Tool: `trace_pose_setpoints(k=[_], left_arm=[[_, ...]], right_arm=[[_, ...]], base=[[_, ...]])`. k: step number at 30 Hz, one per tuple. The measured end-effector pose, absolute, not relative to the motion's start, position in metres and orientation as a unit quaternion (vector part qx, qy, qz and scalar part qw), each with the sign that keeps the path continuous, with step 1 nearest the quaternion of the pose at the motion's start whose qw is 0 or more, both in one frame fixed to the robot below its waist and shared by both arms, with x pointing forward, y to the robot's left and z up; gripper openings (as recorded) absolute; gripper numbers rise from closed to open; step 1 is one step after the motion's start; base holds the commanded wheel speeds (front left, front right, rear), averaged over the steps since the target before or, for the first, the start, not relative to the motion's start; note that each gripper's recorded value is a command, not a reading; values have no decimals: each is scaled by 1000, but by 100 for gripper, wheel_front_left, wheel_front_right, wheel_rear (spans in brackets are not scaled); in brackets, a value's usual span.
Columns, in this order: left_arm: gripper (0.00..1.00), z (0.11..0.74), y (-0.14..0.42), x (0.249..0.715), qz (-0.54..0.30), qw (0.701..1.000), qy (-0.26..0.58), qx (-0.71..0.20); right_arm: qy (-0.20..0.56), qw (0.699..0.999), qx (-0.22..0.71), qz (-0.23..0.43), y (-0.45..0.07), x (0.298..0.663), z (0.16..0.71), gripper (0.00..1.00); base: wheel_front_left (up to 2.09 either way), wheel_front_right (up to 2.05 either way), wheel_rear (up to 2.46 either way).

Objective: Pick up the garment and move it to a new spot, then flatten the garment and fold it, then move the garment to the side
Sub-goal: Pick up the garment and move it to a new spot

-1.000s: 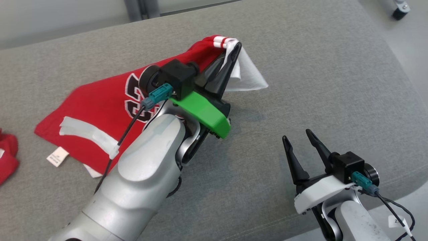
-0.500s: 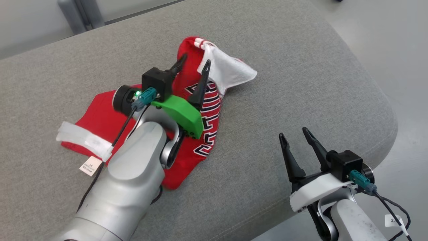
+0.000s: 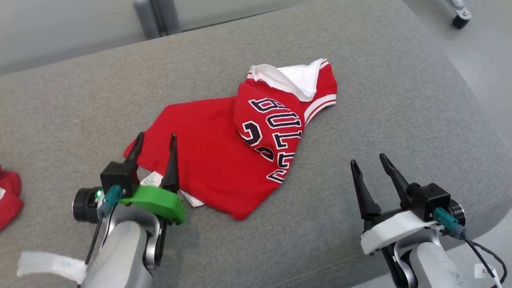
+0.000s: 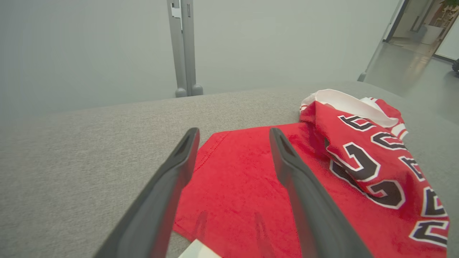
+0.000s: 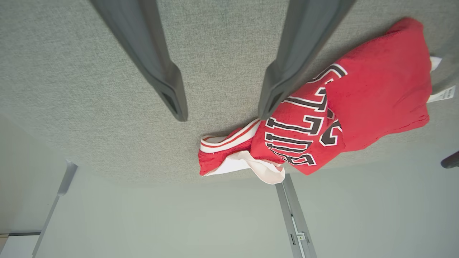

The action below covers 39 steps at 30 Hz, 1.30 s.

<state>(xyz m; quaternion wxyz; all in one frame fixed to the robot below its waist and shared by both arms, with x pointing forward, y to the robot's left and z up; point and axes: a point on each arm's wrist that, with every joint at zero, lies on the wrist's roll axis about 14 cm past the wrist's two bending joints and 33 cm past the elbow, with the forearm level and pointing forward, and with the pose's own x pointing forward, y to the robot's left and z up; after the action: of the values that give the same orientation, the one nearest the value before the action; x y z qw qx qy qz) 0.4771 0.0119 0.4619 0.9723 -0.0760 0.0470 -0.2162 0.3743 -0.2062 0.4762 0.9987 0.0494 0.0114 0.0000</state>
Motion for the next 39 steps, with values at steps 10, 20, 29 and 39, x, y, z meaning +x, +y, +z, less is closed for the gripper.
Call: trace_pose_setpoints(k=[10, 20, 29, 39], left_arm=[[100, 455, 88, 417, -130, 989, 43, -46], [100, 461, 136, 378, -63, 997, 32, -43], [100, 454, 145, 355, -49, 997, 43, -45], [100, 454, 145, 349, -44, 997, 43, -54]], right_arm=[[-3, 998, 51, 38, -181, 372, 485, 100], [-14, 998, 42, 54, -172, 360, 493, 100], [-12, 998, 33, 61, -169, 350, 490, 100], [-10, 998, 32, 61, -170, 349, 489, 100]], base=[[0, 0, 0], [0, 0, 0], [0, 0, 0], [0, 0, 0]])
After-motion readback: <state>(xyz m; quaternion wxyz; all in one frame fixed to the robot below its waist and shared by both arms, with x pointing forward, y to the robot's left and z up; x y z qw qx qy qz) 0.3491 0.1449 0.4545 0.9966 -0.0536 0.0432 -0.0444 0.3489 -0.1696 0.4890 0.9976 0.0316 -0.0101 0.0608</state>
